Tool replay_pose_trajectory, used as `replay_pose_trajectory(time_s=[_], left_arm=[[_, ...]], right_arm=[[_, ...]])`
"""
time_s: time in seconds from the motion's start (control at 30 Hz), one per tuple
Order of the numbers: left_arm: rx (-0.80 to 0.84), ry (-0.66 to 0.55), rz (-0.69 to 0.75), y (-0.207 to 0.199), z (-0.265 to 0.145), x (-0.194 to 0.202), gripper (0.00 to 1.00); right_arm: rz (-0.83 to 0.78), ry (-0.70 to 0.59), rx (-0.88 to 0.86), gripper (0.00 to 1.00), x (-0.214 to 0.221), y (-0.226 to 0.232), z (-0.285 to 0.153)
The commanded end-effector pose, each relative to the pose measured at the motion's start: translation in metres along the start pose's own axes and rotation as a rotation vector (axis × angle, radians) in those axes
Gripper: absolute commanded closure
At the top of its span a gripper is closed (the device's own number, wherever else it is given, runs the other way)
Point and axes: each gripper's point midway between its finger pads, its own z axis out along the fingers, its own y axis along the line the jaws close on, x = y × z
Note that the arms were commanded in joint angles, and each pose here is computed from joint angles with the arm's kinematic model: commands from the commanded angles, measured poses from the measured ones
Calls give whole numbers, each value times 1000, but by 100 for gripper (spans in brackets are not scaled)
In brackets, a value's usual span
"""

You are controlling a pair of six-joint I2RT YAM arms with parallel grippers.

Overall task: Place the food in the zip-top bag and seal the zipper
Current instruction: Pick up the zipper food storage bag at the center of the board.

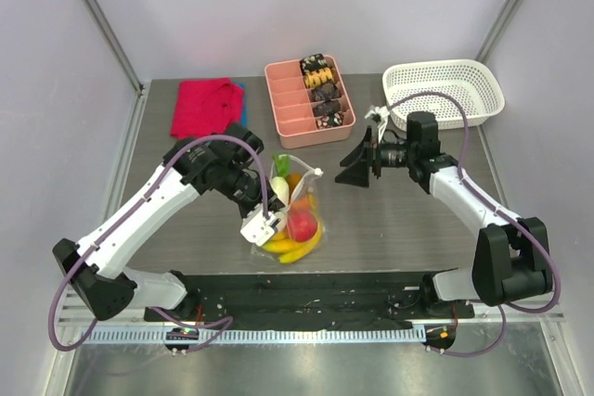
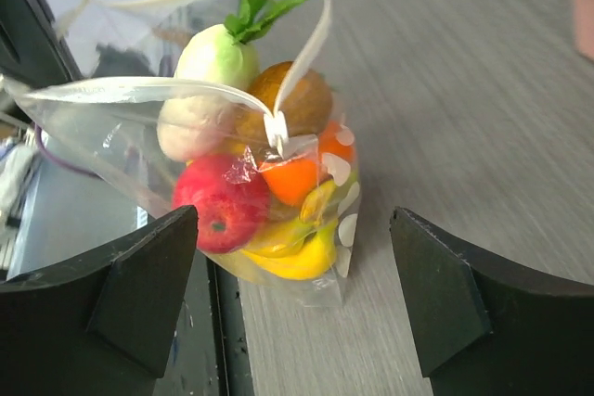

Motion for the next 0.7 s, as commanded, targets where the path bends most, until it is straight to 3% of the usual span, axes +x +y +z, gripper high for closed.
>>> replay_pose_trajectory(time_s=[0.0,0.2,0.3,0.4,0.5,0.53,0.57,0.67], left_arm=[[-44,-39,160,12,-3,-18,100],[-51,-51,205,9,-1,-24,100],[-53,-53,208,10,0,-25,100],[-65,-55,214,12,0,-26,100],[-70,-56,204,11,-2,-27,100],[-73,-55,195,11,-1,-27,100],[-78,-50,165,11,-2,-26,100],[-89,-34,90,6,-2,-22,100]], right_arm=[[-223,-21,-116,11,-3,21,17],[-287,-44,-123,11,4,35,44],[-277,-37,-120,18,4,31,53],[-273,-39,-133,37,6,32,63],[-276,-61,-149,71,1,37,65],[-281,-66,-151,94,-2,38,65],[-299,-72,-148,99,-7,40,65],[-346,-49,-133,99,-12,41,61]])
